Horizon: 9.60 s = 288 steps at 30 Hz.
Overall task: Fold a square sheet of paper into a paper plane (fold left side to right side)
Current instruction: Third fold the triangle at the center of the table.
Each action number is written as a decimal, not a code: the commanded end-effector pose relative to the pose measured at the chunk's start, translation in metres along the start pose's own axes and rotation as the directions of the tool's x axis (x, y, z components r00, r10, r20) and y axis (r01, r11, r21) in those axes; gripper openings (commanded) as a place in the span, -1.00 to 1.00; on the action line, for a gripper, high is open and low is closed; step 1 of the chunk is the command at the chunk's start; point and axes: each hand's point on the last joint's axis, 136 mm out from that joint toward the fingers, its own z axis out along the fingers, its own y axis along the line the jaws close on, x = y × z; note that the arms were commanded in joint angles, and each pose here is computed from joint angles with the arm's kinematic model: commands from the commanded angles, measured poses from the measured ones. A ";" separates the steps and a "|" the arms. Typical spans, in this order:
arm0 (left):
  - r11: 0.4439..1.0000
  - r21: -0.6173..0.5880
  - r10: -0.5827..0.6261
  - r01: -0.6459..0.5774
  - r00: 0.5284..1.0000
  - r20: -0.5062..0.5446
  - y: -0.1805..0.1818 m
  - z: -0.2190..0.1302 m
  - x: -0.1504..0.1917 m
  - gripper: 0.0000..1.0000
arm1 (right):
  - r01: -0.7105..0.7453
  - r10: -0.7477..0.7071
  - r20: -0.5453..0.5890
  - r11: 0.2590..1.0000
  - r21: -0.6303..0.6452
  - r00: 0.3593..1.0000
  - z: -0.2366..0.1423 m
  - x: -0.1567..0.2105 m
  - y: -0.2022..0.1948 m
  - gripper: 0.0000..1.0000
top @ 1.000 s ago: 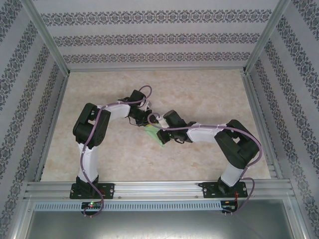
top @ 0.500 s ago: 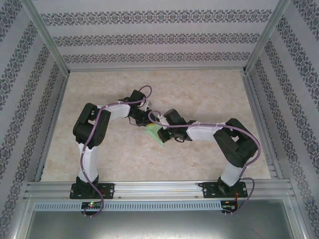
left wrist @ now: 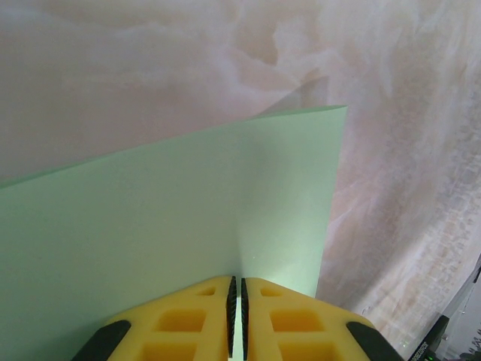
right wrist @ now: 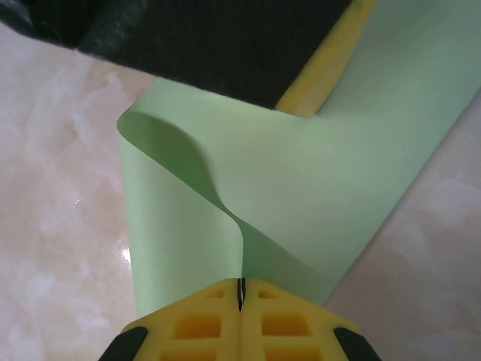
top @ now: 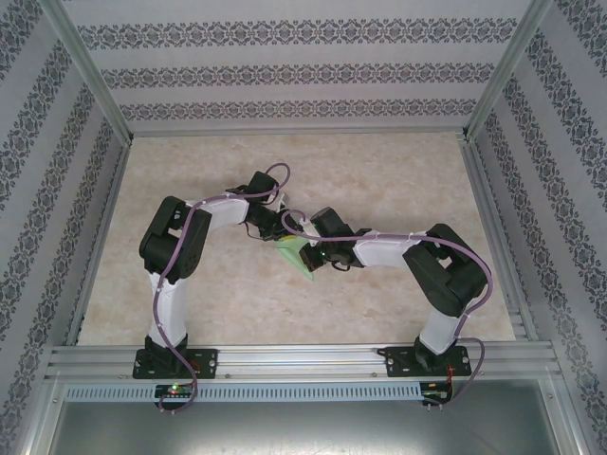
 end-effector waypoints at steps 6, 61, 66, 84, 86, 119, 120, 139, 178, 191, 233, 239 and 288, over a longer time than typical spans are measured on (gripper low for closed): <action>0.999 -0.042 0.006 -0.007 0.999 -0.035 0.005 0.011 0.010 -0.70 | -0.025 0.025 -0.016 0.999 0.027 1.000 0.004 0.001 -0.009 -1.00; 0.999 -0.047 0.006 -0.007 0.999 -0.035 0.006 0.011 0.010 -0.70 | -0.034 0.036 -0.037 0.998 0.046 0.999 0.003 0.001 -0.012 -1.00; 0.999 -0.046 0.009 -0.011 0.999 -0.033 0.005 0.011 0.010 -0.69 | -0.039 0.042 -0.060 0.998 0.055 0.997 0.005 0.011 -0.014 -1.00; 0.996 -0.049 0.078 -0.074 0.992 0.096 -0.031 -0.058 -0.038 -0.51 | -0.011 0.019 -0.122 0.998 0.067 0.992 0.009 0.027 -0.010 -1.00; 0.995 -0.054 0.084 -0.078 0.990 0.111 -0.029 -0.065 -0.033 -0.56 | -0.008 0.016 -0.120 0.998 0.066 0.993 0.009 0.026 -0.009 -1.00; 0.994 0.100 0.023 -0.032 0.996 0.088 0.001 -0.010 0.061 -0.74 | 0.023 -0.011 -0.159 0.997 0.074 0.987 0.014 0.031 -0.007 -1.00; 0.995 0.094 0.021 -0.028 0.996 0.083 0.003 -0.009 0.063 -0.74 | 0.024 -0.012 -0.160 0.997 0.073 0.987 0.014 0.032 -0.006 -1.00; 0.997 -0.071 -0.032 0.035 0.999 0.036 0.052 0.005 0.084 -0.75 | -0.035 0.037 -0.087 0.999 0.020 0.995 0.000 -0.001 -0.002 -0.85; 0.995 -0.102 -0.019 0.022 0.999 0.028 0.051 0.004 0.079 -0.75 | -0.379 0.306 -0.287 0.891 -0.249 0.908 -0.018 0.033 0.042 -0.68; 0.994 -0.106 -0.015 0.018 0.999 0.028 0.050 0.003 0.078 -0.75 | -0.396 0.319 -0.326 0.895 -0.205 0.890 -0.013 0.051 0.035 -0.70; 0.994 -0.106 -0.014 0.017 0.999 0.035 0.048 0.002 0.076 -0.76 | -0.474 0.390 -0.293 0.821 -0.319 0.873 -0.043 0.043 0.047 -0.84; 0.995 -0.102 -0.012 0.016 0.999 0.037 0.047 0.002 0.075 -0.76 | -0.524 0.451 -0.279 0.793 -0.311 0.848 -0.031 0.033 0.037 -0.98; 0.976 0.051 0.206 -0.211 0.975 0.085 -0.029 0.012 0.092 -0.72 | -0.556 0.503 -0.398 0.831 -0.021 0.767 -0.012 0.097 0.003 -1.00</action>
